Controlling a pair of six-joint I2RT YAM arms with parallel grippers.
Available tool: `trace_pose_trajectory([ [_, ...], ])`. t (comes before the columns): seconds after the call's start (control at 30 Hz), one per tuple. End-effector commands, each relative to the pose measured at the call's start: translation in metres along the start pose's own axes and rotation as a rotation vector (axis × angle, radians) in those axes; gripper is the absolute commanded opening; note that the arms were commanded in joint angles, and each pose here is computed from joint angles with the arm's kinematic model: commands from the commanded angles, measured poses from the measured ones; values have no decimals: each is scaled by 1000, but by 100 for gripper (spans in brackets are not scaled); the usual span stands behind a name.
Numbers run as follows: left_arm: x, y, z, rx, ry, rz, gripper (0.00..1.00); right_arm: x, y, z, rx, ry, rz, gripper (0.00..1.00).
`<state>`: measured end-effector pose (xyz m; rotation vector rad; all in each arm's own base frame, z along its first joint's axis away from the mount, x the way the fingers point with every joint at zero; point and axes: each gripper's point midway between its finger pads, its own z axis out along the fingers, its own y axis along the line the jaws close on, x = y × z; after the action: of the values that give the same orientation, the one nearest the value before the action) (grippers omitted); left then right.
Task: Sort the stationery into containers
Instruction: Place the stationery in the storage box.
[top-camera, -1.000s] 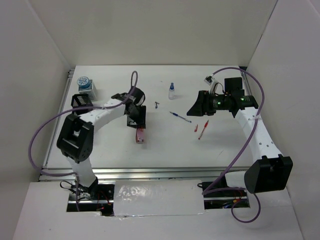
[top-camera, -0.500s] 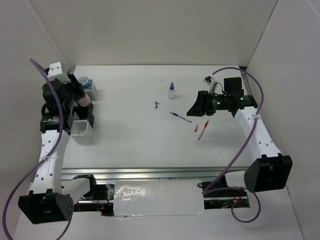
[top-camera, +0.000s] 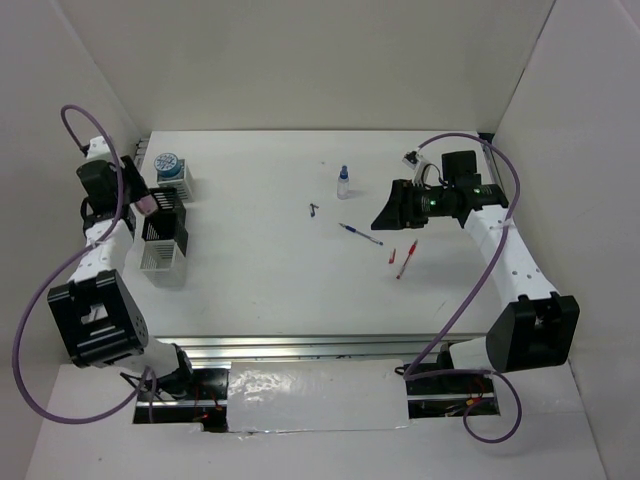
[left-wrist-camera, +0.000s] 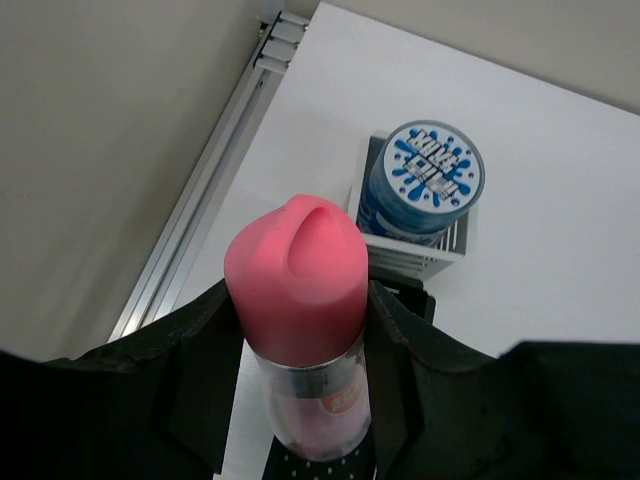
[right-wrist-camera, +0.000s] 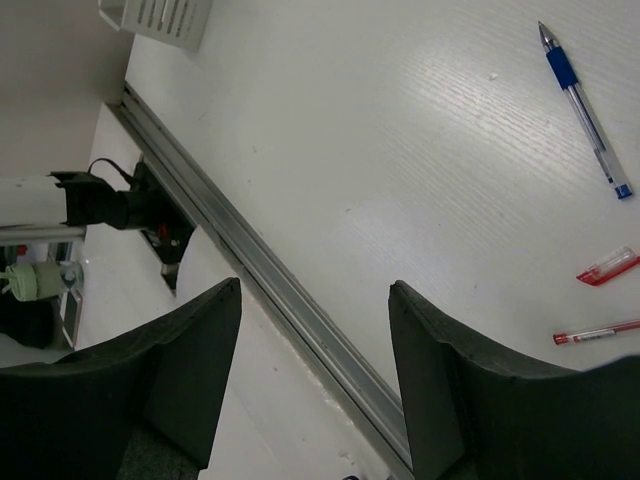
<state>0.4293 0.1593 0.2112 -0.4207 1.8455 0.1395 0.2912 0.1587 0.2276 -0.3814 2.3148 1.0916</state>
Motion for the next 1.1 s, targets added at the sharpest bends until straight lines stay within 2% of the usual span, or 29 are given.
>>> trace_pose_trajectory([
  [0.0,-82,-17,8,78,-260,44,0,-13,3,-1,5,-27,-55,67],
  [0.37,-59,-32,44,82,-247,86,0,-10,-3,5,5,-6,-44,67],
  [0.63,-35,-38,48,83,-207,86,0,-11,-5,8,1,3,-40,67],
  [0.97,-19,-27,51,36,-193,98,0,-13,-8,10,5,4,-37,67],
  [1.07,-14,-28,50,40,-185,96,6,-13,-8,10,6,4,-39,67],
])
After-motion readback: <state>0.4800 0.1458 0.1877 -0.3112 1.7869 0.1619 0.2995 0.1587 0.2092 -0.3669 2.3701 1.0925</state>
